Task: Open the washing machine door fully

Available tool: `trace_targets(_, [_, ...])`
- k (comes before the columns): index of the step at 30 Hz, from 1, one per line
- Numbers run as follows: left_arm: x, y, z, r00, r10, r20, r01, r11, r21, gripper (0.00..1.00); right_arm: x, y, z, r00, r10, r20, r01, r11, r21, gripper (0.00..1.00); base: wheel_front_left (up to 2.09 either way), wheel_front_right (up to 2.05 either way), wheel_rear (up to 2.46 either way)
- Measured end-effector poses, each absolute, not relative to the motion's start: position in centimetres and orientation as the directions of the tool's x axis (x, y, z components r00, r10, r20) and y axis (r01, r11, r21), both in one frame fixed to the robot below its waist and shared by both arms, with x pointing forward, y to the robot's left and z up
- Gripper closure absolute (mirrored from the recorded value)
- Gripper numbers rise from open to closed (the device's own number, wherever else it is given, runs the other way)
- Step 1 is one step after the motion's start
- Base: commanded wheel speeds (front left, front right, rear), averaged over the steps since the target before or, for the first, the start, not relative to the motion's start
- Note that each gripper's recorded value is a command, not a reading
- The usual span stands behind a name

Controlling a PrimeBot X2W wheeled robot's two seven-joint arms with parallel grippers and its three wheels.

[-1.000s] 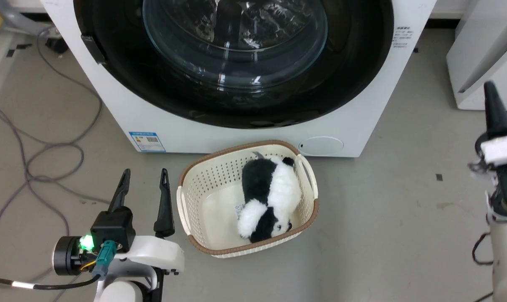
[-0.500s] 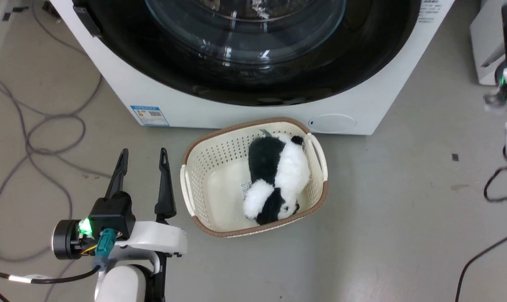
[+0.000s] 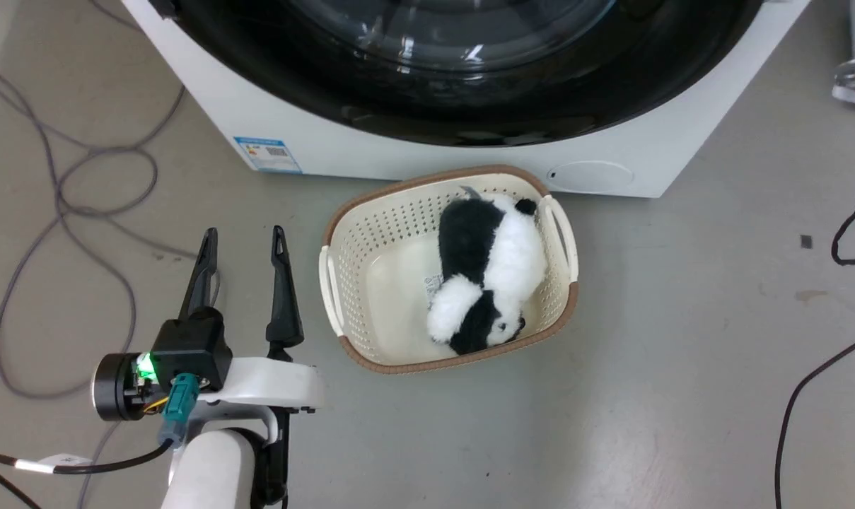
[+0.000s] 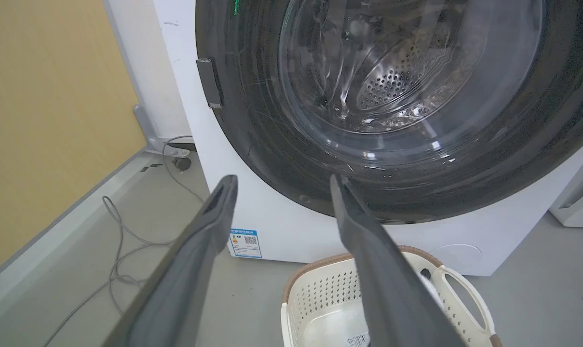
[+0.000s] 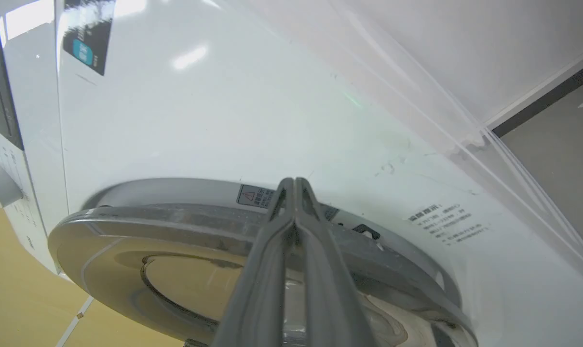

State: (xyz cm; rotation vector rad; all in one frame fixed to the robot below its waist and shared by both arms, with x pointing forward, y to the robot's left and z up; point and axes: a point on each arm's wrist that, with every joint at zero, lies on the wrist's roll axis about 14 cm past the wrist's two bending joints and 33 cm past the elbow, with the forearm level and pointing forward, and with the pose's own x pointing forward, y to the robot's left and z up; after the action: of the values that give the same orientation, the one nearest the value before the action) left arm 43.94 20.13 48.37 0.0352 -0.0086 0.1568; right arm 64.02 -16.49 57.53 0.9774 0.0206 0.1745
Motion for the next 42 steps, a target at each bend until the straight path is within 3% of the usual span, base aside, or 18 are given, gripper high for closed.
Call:
trace_targets(23, [45.5,20.2,47.7,0.984,0.173,0.035,-0.174,0.984,0.034,0.00,67.1,-12.3,54.8,0.921,0.380,-0.084,-0.108,0.457,0.883,1.00,0.00,0.00,0.00])
trace_targets(42, [44.9,20.2,49.7,0.980,0.177,0.088,-0.180,0.983,0.023,0.00,63.9,-9.8,56.6,0.816,0.566,-0.116,-0.123,0.366,0.922,1.00,0.00,0.00,0.00])
